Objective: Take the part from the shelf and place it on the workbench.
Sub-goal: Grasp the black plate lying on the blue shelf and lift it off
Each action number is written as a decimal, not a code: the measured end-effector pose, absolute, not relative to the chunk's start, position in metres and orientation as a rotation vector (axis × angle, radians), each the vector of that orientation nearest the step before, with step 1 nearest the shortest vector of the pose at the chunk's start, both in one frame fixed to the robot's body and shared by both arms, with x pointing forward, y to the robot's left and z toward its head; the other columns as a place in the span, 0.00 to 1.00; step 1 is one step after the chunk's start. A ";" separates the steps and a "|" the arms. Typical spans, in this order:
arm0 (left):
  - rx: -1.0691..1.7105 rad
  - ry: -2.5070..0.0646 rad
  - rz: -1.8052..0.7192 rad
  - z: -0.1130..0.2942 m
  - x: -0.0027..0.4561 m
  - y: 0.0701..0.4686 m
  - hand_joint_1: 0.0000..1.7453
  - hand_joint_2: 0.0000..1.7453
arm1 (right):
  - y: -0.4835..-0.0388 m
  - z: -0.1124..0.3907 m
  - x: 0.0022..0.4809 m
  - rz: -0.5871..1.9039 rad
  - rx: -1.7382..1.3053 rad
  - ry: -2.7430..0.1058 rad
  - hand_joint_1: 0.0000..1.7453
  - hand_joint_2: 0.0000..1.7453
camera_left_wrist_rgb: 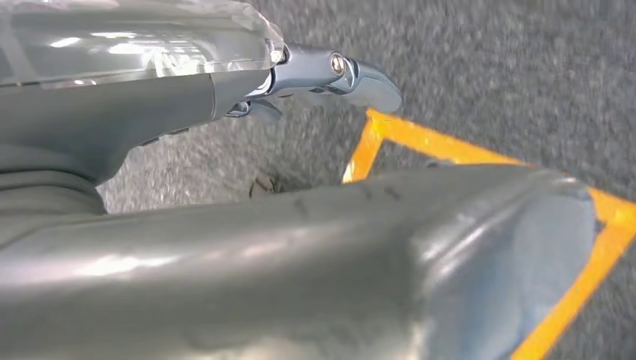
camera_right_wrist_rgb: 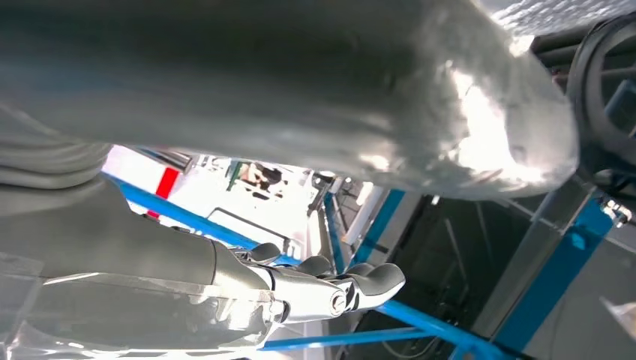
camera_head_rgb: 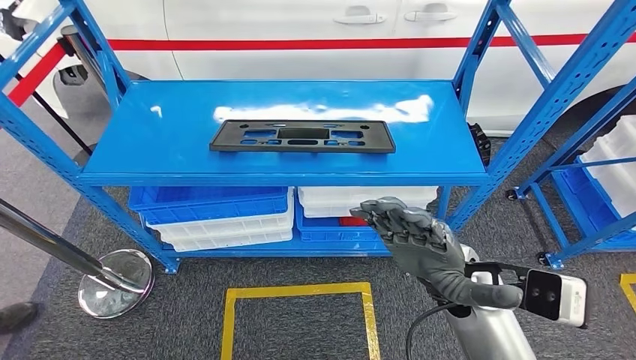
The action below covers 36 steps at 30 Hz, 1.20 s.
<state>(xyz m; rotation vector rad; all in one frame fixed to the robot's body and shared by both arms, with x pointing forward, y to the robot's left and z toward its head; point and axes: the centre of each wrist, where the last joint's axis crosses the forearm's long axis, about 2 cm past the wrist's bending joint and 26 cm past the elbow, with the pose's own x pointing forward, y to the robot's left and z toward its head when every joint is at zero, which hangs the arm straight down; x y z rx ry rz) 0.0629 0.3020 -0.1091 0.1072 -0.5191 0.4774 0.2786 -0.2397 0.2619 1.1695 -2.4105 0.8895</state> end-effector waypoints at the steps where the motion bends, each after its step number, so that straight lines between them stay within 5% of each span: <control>1: 0.107 -0.521 0.478 -0.109 0.063 0.301 0.00 0.00 | -0.241 0.258 0.280 0.890 1.160 -2.393 0.00 0.00; 36: 0.128 -0.522 0.449 -0.109 0.061 0.301 0.00 0.00 | -0.233 0.252 0.279 0.862 1.094 -2.394 0.00 0.00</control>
